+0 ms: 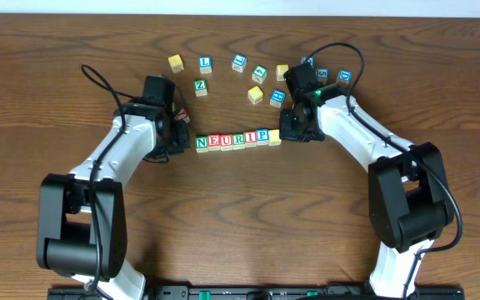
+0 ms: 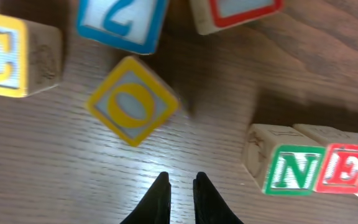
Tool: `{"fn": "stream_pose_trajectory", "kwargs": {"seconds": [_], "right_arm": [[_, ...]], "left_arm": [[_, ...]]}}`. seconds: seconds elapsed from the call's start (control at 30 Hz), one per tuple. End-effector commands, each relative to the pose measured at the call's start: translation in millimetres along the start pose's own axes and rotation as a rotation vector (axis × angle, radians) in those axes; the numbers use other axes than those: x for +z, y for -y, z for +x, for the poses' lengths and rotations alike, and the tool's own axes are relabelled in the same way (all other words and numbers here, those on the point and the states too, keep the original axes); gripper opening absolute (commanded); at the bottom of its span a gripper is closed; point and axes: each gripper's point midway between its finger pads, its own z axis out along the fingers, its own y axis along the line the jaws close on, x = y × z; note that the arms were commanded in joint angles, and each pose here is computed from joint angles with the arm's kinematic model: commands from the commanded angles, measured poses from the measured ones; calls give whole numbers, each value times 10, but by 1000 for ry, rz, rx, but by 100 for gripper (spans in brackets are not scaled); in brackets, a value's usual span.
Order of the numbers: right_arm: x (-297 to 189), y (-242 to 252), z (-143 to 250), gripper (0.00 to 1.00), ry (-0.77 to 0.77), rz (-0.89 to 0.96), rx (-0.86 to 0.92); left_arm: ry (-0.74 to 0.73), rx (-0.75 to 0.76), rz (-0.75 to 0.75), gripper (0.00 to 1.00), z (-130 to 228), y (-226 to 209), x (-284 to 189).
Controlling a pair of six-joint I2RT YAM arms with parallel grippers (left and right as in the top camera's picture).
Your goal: Spell out NEURIPS
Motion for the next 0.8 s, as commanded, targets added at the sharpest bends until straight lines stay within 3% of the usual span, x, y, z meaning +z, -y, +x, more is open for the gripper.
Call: {"fn": "stream_pose_trajectory", "kwargs": {"seconds": [0.0, 0.77], "right_arm": [[58, 37, 34, 2, -18, 4, -3], [58, 40, 41, 2, -21, 6, -3]], "left_arm": [[-20, 12, -4, 14, 56, -6, 79], [-43, 10, -13, 14, 81, -23, 212]]}}
